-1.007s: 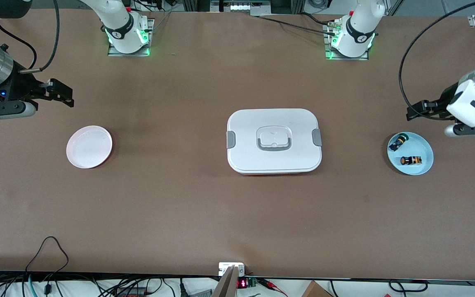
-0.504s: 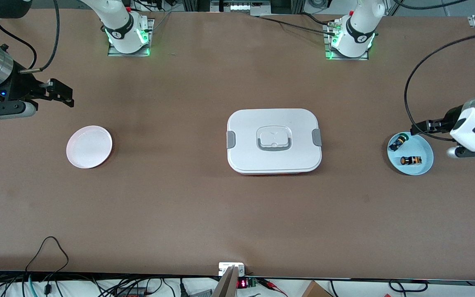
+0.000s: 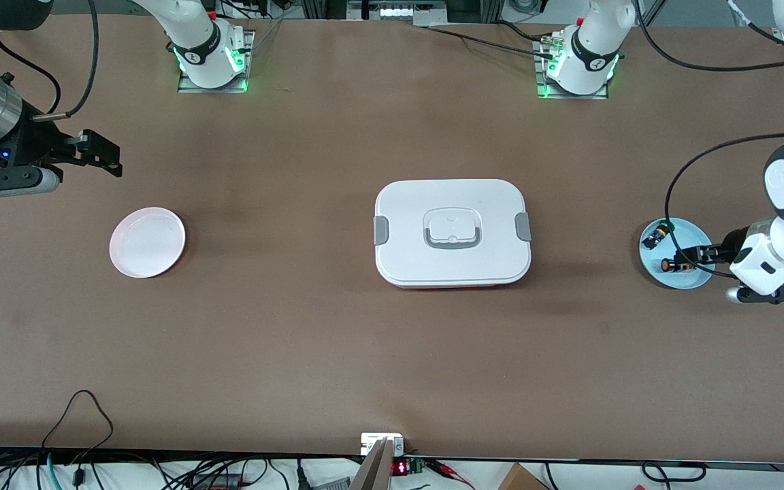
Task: Transfer orange switch to right arm and place
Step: 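Lower the left gripper onto the blue dish and grasp the orange switch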
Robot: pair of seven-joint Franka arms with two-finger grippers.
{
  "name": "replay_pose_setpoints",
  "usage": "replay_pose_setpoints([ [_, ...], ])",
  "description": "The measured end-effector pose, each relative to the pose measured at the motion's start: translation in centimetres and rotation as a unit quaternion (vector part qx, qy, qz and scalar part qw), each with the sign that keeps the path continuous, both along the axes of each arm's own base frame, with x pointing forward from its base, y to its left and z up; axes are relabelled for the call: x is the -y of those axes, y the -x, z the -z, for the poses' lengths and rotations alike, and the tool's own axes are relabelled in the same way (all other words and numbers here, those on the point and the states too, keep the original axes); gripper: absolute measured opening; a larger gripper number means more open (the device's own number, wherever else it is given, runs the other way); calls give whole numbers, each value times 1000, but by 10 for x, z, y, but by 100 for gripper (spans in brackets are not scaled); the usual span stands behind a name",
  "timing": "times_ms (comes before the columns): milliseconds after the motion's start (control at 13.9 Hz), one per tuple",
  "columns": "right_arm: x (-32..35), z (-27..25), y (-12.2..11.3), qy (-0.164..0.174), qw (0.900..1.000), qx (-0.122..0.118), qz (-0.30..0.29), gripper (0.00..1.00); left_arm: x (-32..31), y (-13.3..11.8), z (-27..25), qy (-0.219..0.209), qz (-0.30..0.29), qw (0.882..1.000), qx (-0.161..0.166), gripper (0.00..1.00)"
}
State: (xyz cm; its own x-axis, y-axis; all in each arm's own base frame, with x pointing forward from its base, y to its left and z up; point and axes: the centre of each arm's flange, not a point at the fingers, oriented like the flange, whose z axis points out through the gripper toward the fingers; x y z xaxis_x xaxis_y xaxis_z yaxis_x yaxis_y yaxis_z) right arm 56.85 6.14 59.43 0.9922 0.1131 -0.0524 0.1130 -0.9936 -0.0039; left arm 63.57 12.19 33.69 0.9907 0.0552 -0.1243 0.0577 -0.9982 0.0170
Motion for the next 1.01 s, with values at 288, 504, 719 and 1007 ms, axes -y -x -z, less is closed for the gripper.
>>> replay_pose_setpoints([
  [288, 0, 0, 0, 0, 1000, 0, 0, 100, -30, 19, 61, -2, 0, 1000, 24, 100],
  [504, 0, 0, 0, 0, 1000, 0, 0, 100, -26, 32, 88, -7, 3, 999, 45, 100],
  [719, 0, 0, 0, 0, 1000, 0, 0, 100, -27, 43, 108, -8, 13, 998, 56, 100],
  [1007, 0, 0, 0, 0, 1000, 0, 0, 100, -45, 52, 118, -8, 14, 998, 55, 100],
])
